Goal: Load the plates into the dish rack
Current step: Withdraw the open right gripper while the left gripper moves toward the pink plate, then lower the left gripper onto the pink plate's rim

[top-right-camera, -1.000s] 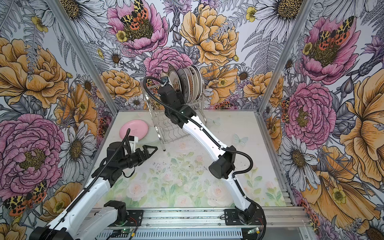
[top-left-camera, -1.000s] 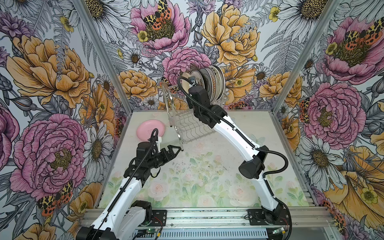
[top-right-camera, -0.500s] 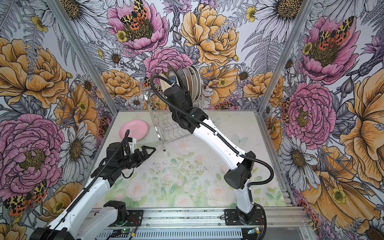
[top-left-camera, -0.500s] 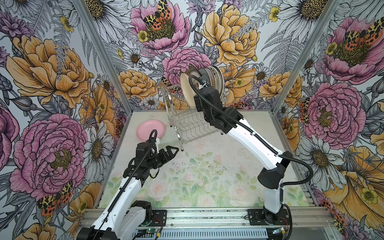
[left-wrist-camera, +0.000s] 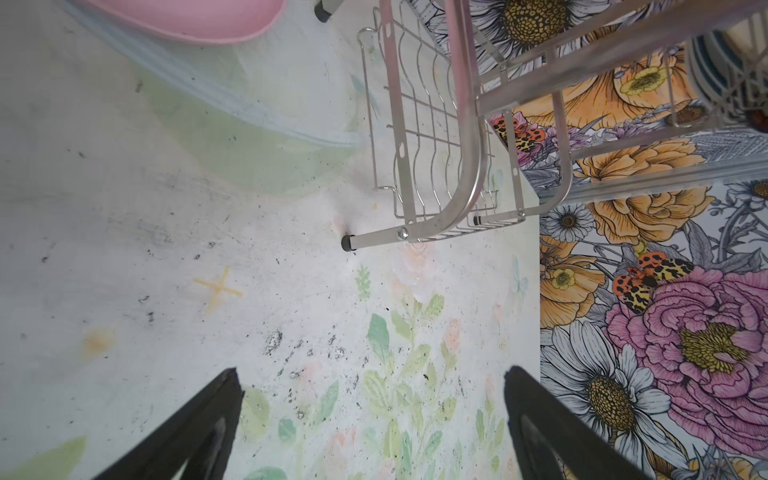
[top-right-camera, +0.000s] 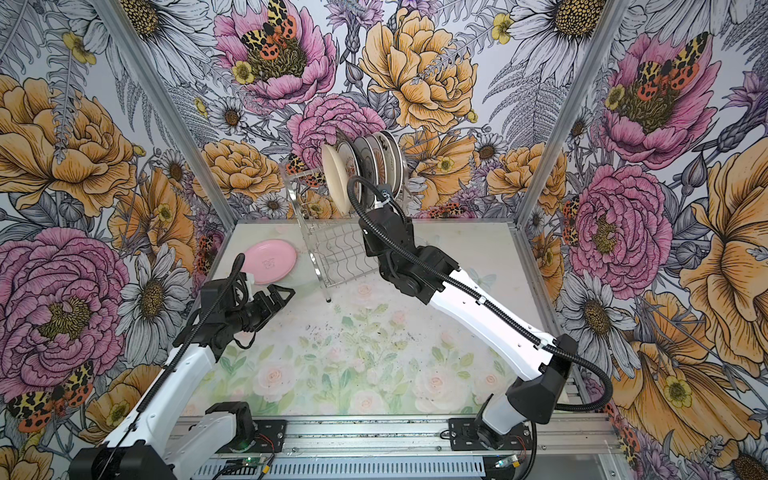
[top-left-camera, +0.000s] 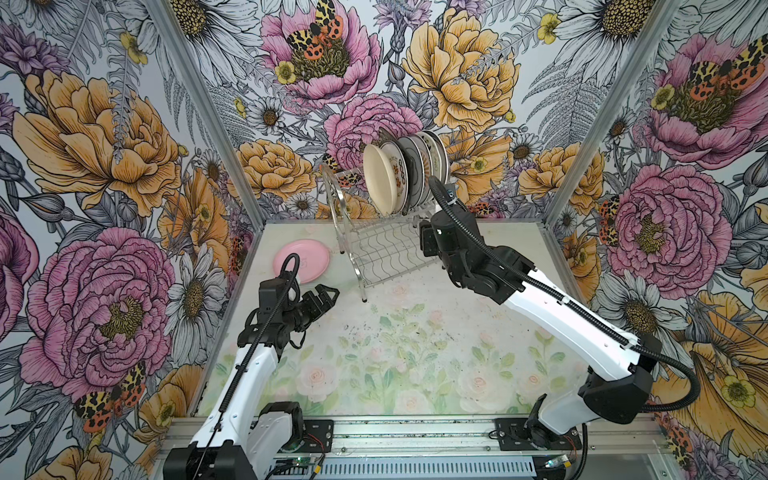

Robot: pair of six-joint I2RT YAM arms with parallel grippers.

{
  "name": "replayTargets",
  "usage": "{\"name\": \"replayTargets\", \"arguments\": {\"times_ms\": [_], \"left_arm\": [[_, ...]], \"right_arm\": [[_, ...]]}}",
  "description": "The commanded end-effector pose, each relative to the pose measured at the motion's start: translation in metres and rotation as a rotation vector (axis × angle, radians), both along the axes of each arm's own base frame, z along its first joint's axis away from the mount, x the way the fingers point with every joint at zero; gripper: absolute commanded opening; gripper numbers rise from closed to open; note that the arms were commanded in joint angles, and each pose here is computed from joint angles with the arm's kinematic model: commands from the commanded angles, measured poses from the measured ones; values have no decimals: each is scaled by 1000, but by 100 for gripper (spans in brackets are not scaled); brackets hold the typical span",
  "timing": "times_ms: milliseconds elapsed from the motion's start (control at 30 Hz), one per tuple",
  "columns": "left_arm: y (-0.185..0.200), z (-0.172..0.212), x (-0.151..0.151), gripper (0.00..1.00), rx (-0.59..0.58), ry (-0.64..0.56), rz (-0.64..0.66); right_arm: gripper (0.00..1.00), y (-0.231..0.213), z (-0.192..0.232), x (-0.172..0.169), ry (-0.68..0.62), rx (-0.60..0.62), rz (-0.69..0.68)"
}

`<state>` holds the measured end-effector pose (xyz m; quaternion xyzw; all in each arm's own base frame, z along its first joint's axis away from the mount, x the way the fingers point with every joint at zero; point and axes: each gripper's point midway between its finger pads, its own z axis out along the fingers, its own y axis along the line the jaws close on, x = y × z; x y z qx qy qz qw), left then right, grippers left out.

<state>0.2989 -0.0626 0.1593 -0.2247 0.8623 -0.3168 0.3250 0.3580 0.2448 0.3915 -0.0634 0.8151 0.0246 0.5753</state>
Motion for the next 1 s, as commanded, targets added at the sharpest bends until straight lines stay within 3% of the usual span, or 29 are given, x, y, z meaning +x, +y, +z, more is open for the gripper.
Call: {"name": "replayTargets", "arguments": {"times_ms": [0, 200, 533, 967], "left_arm": [[18, 5, 10, 99, 60, -16, 44], [46, -8, 25, 96, 100, 44, 125], [93, -39, 64, 86, 190, 245, 212], [132, -78, 108, 73, 230, 392, 286]], "right_arm": [[64, -12, -1, -13, 9, 79, -14], [64, -29, -26, -28, 53, 103, -30], [64, -53, -61, -37, 124, 142, -67], [64, -86, -77, -36, 151, 171, -132]]}}
